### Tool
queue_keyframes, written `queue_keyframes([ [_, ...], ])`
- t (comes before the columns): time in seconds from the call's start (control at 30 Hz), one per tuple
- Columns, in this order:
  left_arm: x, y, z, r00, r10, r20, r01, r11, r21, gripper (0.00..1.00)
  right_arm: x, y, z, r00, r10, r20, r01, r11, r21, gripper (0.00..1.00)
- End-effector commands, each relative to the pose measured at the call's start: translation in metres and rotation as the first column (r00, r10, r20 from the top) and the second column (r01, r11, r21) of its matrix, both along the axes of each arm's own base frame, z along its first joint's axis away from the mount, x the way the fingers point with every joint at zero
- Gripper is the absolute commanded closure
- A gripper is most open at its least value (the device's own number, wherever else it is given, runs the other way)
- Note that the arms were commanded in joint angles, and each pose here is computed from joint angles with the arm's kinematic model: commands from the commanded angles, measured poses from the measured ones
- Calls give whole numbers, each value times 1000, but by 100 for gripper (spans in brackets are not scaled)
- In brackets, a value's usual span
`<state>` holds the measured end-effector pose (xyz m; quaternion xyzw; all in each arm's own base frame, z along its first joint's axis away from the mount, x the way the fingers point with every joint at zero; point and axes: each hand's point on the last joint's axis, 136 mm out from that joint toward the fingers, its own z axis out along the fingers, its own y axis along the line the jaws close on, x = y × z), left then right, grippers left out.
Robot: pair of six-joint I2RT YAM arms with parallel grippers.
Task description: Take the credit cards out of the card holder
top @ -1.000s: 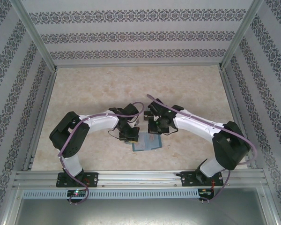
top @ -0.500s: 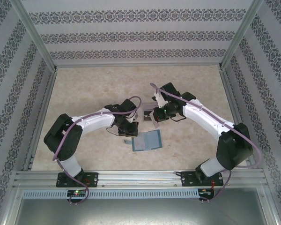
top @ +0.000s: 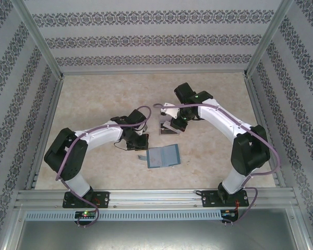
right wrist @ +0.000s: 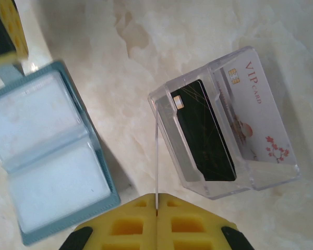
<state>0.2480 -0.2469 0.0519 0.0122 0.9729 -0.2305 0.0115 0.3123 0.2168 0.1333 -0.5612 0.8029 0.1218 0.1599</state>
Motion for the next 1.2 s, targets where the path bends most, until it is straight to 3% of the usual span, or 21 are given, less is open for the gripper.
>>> queue_keyframes([
  [0.0, 7, 5, 11, 998, 34, 44, -33, 999, -20, 99, 5, -7, 0, 982, 190, 17, -188, 979, -84, 100],
  [0.2, 5, 12, 12, 997, 65, 44, -64, 998, -22, 99, 19, -11, -3, 964, 262, -48, -266, 952, -152, 100],
  [0.7, 7, 21, 17, 993, 109, 45, -107, 993, -46, 99, 60, -2, -4, 939, 337, -69, -344, 916, -207, 100],
  [1.17, 7, 29, 15, 992, 124, 34, -122, 991, -53, 99, 65, 7, -31, 922, 361, -136, -383, 902, -201, 100],
])
